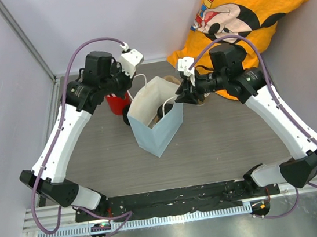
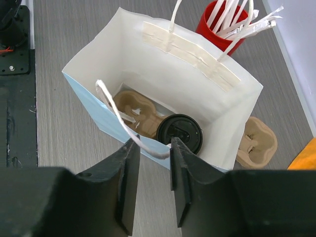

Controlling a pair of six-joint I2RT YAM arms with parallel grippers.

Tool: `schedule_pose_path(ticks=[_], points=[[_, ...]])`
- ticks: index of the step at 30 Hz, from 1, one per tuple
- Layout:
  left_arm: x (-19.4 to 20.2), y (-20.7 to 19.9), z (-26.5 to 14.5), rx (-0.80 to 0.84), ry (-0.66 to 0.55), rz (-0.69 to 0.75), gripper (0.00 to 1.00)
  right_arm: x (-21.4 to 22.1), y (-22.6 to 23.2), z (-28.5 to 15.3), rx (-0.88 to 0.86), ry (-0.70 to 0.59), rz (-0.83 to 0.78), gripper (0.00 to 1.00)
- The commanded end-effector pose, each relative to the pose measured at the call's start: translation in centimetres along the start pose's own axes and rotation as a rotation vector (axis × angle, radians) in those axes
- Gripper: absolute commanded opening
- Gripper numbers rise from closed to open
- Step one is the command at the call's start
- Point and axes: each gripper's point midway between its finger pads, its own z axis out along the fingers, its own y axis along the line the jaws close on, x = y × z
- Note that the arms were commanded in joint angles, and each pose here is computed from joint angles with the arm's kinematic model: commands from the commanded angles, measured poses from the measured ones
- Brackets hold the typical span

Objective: Pack the takeout coffee

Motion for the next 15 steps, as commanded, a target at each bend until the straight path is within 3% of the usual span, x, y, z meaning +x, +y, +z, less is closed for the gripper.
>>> schedule_pose_path(ticks=[1, 8, 15], points=[[-1.9, 0.3, -0.6, 0.000, -0.060, -0.011, 0.00, -1.7, -0.2, 0.3, -0.019, -0.054, -0.042, 0.30], [-1.8, 0.2, -0.3, 0.008, -0.051, -0.009, 0.00, -1.8, 0.1, 0.0, -0.022, -0.054, -0.052, 0.08], [-1.9, 0.4, -0.1, 0.004, -0.052, -0.008, 0.00, -2.4, 1.4, -1.3, -0.036, -0.053, -0.067, 0.02]])
